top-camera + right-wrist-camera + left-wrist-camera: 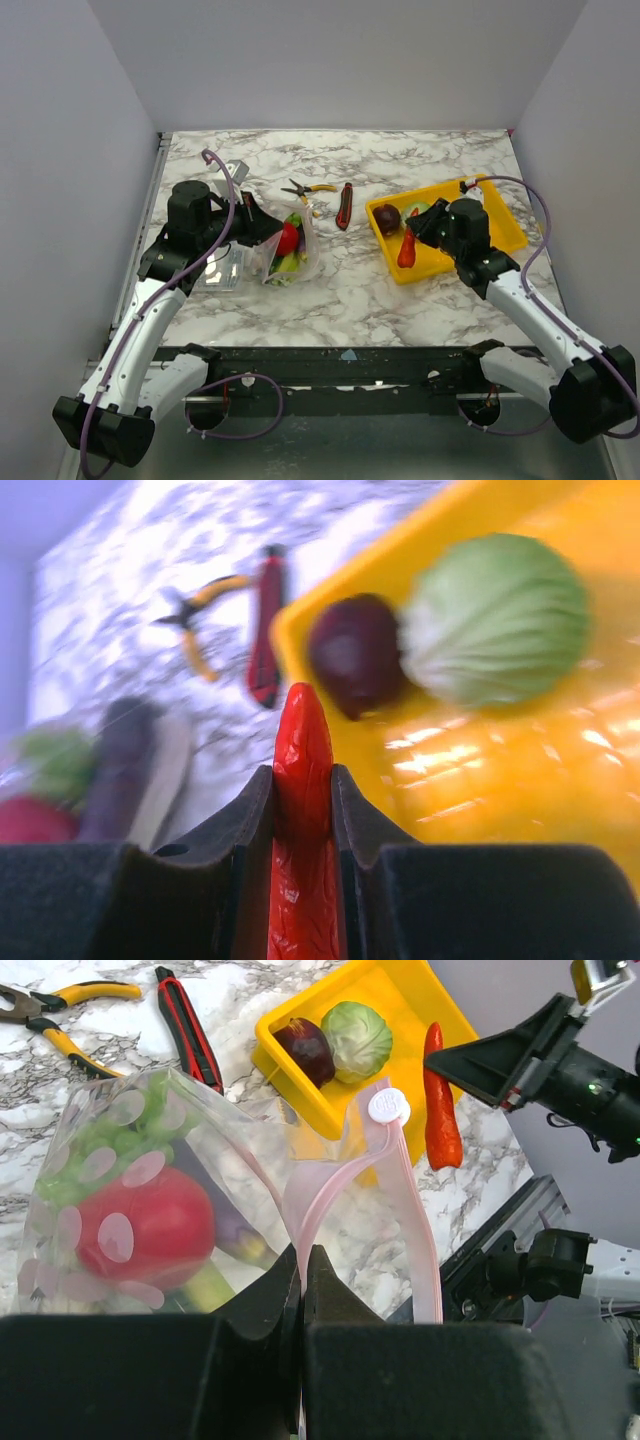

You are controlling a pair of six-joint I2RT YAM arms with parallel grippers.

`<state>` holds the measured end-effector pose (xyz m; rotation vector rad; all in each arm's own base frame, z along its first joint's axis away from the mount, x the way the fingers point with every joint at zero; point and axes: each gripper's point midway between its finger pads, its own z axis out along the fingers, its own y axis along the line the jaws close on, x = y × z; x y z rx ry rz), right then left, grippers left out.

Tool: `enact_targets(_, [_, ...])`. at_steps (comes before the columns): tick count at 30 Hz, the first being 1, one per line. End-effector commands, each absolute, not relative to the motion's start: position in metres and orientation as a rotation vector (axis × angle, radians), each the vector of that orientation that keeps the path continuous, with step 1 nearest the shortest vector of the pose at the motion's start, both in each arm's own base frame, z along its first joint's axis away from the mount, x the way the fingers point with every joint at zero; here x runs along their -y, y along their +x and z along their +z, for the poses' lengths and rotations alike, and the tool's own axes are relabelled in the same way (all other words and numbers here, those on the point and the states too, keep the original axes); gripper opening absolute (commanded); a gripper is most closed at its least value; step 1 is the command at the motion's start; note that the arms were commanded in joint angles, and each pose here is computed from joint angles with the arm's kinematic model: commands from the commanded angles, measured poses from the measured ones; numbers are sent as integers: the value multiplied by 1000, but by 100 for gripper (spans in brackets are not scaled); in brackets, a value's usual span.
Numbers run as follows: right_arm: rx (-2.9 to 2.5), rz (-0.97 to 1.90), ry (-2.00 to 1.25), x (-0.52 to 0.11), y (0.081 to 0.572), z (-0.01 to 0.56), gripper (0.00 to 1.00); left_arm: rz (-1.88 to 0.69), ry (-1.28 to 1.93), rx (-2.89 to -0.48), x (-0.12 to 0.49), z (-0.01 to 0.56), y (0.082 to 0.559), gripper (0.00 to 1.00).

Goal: Place the food in the zip-top bag and seal the zipper

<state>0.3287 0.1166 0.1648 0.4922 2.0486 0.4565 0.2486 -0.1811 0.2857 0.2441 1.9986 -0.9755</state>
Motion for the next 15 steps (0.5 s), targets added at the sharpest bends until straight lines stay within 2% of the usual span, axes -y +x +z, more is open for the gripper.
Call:
enact_targets(1, [-1771, 895, -17, -187, 309, 254, 0, -1013, 278, -1950, 186, 295, 248, 0])
enact_targets(9, [-1490, 1248, -346, -247, 242, 344, 0, -1012, 274, -1949, 185, 296, 248, 0])
enact_targets(15, [-1431, 1342, -336, -299, 217, 368, 0, -1017, 271, -1952, 185, 295, 249, 0])
